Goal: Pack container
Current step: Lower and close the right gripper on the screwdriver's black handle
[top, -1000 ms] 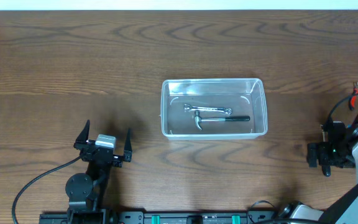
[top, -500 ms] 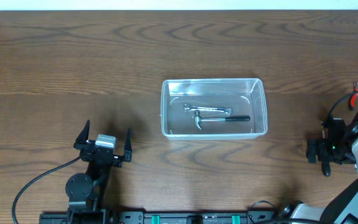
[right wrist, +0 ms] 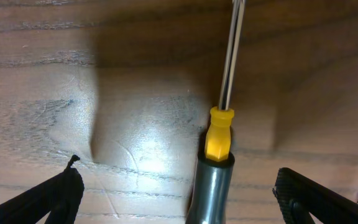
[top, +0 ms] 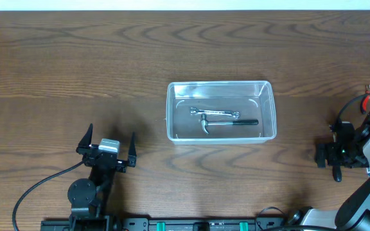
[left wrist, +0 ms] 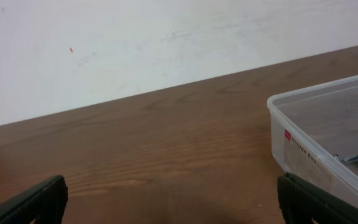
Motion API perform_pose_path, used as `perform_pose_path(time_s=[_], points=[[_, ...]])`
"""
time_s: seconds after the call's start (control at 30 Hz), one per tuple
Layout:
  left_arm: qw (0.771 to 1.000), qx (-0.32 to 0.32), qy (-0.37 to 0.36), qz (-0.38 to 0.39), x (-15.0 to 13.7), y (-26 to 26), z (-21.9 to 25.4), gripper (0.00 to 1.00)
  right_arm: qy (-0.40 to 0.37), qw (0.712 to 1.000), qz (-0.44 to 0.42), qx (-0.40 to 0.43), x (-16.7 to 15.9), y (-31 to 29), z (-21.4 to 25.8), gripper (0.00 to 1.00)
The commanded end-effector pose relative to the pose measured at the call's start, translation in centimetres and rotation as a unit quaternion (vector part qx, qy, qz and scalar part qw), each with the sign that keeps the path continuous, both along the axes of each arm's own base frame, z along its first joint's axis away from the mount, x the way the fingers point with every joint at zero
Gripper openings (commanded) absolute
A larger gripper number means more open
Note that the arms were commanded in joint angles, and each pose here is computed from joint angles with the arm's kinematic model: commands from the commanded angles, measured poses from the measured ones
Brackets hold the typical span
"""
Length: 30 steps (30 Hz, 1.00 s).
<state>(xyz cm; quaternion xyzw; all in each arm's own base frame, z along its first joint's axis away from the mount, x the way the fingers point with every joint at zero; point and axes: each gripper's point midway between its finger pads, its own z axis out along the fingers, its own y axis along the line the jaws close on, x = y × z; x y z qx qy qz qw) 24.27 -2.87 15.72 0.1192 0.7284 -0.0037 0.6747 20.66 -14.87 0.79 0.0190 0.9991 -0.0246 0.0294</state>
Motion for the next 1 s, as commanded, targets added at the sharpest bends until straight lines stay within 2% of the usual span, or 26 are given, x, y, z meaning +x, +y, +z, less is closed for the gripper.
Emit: perform_pose_path(time_s=[0.0, 0.97], points=[[1.000, -0.003, 0.023, 0.000, 0.0, 0.0, -1.6, 0.98, -0.002, 1.000, 0.015, 0.004, 0.0, -0.1, -0.3, 0.99], [1.000, -0.003, 0.023, 0.000, 0.0, 0.0, -1.6, 0.98, -0.003, 0.998, -0.058, -0.006, -0.3, -2.1, -1.4, 0.99]])
